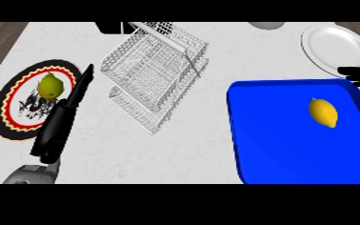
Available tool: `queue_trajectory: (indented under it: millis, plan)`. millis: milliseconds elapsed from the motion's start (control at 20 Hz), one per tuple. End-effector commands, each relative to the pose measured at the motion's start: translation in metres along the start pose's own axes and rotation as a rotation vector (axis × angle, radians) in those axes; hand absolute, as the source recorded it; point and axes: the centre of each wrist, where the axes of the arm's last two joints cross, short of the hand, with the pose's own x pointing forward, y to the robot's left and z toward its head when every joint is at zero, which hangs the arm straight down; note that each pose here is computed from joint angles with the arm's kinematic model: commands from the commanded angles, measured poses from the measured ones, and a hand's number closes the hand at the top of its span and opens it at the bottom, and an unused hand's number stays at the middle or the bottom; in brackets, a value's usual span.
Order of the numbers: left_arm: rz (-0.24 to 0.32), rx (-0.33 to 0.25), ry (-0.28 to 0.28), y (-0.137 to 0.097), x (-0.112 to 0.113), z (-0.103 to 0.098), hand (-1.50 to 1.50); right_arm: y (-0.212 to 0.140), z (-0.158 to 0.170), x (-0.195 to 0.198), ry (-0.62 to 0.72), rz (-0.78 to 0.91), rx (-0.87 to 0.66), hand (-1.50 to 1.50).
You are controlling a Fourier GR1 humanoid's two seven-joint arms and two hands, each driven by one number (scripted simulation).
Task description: Pick the lemon from the tray and place it in the tiered basket
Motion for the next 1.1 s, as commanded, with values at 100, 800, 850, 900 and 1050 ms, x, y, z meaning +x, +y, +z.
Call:
queue_trajectory:
  millis: [100,800,850,900,1050]
  plan:
    - [0.013,-0.014,0.009,0.008,0.016,-0.009,0.00,-0.004,0.012,-0.017,0.020,0.039,0.074,-1.50]
    - [-0.006,0.000,-0.017,0.015,0.001,-0.020,0.00,0.014,-0.028,-0.053,0.067,-0.032,-0.088,-1.50]
    - [0.006,0.001,-0.012,-0.003,-0.012,0.002,0.00,-0.001,-0.011,-0.043,0.063,-0.025,-0.072,-1.50]
    - [-0.007,-0.002,0.000,0.007,0.002,0.004,0.00,0.017,-0.033,-0.049,0.050,-0.046,-0.081,-1.50]
    - [-0.005,0.009,-0.014,0.000,0.006,-0.003,0.00,0.026,-0.046,-0.048,0.073,-0.028,-0.061,-1.50]
